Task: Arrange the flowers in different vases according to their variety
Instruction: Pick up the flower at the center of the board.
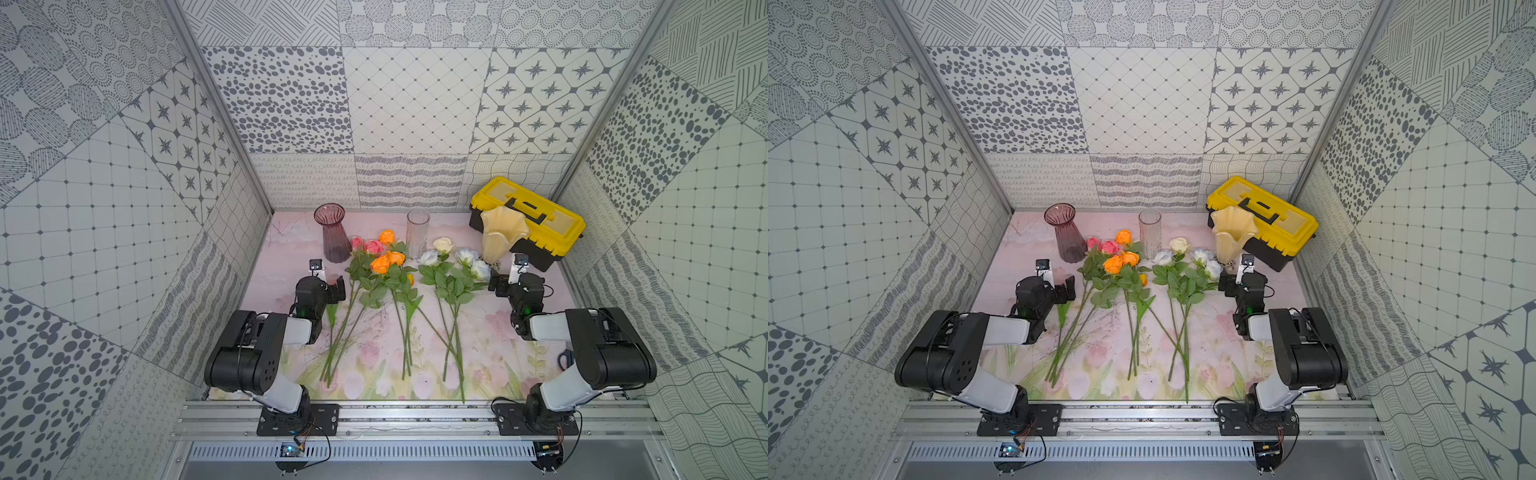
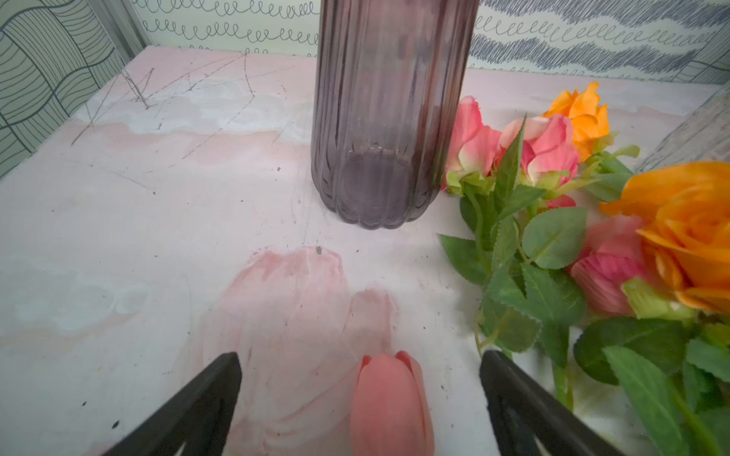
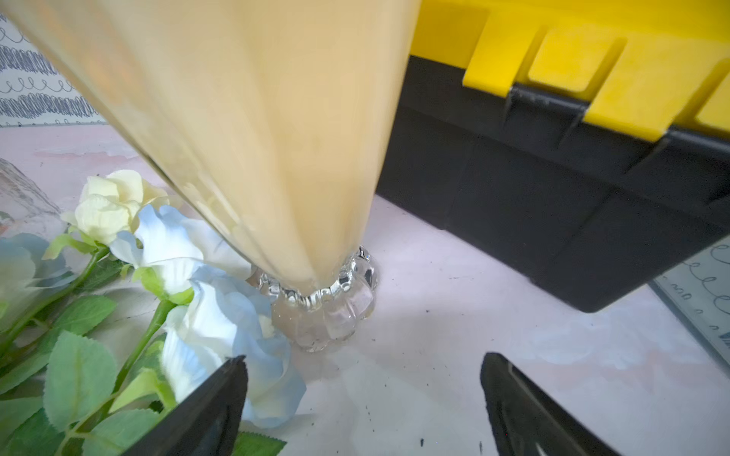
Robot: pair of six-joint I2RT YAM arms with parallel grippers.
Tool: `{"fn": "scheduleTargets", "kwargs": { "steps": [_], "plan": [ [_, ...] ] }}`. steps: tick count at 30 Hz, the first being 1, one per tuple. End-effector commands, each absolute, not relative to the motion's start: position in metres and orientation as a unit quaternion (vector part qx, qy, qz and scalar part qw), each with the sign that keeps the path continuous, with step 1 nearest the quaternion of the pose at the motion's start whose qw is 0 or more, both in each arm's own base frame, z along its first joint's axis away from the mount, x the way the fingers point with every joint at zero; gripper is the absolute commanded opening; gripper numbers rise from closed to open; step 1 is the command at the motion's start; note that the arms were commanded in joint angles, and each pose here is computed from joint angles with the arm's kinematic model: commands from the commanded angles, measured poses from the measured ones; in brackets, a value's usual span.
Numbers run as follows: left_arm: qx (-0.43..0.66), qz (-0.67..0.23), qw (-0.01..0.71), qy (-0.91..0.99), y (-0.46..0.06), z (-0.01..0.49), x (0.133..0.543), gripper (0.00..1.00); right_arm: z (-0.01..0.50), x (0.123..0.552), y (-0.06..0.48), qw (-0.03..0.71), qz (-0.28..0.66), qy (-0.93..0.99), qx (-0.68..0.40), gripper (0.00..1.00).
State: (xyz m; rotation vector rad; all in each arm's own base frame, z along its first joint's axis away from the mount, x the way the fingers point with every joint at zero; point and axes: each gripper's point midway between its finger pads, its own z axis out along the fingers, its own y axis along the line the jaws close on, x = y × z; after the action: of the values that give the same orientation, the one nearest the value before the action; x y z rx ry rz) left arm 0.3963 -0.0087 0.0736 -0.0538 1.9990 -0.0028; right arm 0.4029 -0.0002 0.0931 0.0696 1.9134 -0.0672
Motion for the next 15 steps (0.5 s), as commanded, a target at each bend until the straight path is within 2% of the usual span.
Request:
{"fn": "scheduleTargets", "kwargs": {
  "steps": [1, 15],
  "plan": [
    [-0.029, -0.006, 0.548, 0.836, -0.0074, 0.0782, 0.3980, 0.99, 0.1069, 0.4041, 0.0009, 0.595, -0.023, 0.803, 0.031, 0.97],
    [-0.028, -0.007, 0.547, 0.836, -0.0080, 0.0780, 0.3976, 0.99, 0.1065, 0.4046, 0.0010, 0.595, -0.021, 0.803, 0.030, 0.97]
  ]
}}
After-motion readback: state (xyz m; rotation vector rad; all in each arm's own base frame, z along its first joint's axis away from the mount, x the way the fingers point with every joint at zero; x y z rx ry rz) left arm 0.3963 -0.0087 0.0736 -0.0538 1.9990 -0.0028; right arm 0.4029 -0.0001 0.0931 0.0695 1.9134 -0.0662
